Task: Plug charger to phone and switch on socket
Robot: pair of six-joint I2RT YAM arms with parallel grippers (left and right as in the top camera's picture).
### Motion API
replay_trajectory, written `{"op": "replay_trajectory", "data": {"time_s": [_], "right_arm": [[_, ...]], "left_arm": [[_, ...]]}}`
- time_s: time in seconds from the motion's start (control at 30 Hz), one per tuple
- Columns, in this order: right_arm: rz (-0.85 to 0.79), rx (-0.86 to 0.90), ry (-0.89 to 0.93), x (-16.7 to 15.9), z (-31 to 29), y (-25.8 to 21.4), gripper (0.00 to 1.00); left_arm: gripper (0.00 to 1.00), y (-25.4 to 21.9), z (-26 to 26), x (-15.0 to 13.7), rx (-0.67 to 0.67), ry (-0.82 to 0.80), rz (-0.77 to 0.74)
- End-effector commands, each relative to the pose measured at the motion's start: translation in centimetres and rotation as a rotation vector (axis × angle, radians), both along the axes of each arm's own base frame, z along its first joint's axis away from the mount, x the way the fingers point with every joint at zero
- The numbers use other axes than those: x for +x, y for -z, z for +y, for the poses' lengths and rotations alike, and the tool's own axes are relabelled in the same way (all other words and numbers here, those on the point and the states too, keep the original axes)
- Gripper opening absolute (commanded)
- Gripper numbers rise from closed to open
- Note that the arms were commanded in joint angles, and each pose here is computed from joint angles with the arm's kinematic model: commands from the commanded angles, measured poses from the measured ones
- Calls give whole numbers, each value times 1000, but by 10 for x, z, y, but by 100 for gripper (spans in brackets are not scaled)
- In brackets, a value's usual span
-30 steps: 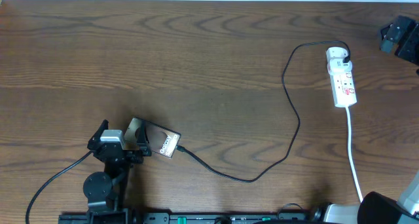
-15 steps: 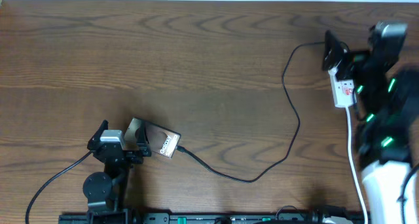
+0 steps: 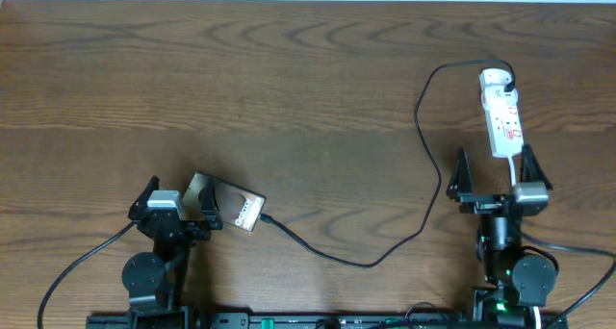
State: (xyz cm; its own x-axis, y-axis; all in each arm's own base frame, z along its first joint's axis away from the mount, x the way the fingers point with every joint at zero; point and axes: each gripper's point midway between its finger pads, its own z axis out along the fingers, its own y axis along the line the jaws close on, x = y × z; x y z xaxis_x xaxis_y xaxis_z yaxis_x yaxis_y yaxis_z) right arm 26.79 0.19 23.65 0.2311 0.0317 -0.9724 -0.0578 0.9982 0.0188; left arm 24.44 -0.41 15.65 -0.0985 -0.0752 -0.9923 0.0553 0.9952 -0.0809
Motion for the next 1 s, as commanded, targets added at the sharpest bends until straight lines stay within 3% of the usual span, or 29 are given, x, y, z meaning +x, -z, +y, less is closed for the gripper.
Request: {"op": "replay_trajectory", "data": {"time_s": [0.0,0.13,0.27,0.47,0.97], "right_arm": [[86,17,74,-1,-12,22,99],[238,40,155,-4,-26,60,99],[415,194,332,-22,-55,108,99],[257,183,342,-30,-59,72,99],[266,181,337,-29,-57,74,99]], "left_arm": [[95,16,-1,-1,-3,9,45],[95,16,-1,-1,-3,9,45],[95,16,-1,-1,-3,9,45],[95,16,-1,-1,-3,9,45],[95,16,-1,-1,-3,9,45]]}}
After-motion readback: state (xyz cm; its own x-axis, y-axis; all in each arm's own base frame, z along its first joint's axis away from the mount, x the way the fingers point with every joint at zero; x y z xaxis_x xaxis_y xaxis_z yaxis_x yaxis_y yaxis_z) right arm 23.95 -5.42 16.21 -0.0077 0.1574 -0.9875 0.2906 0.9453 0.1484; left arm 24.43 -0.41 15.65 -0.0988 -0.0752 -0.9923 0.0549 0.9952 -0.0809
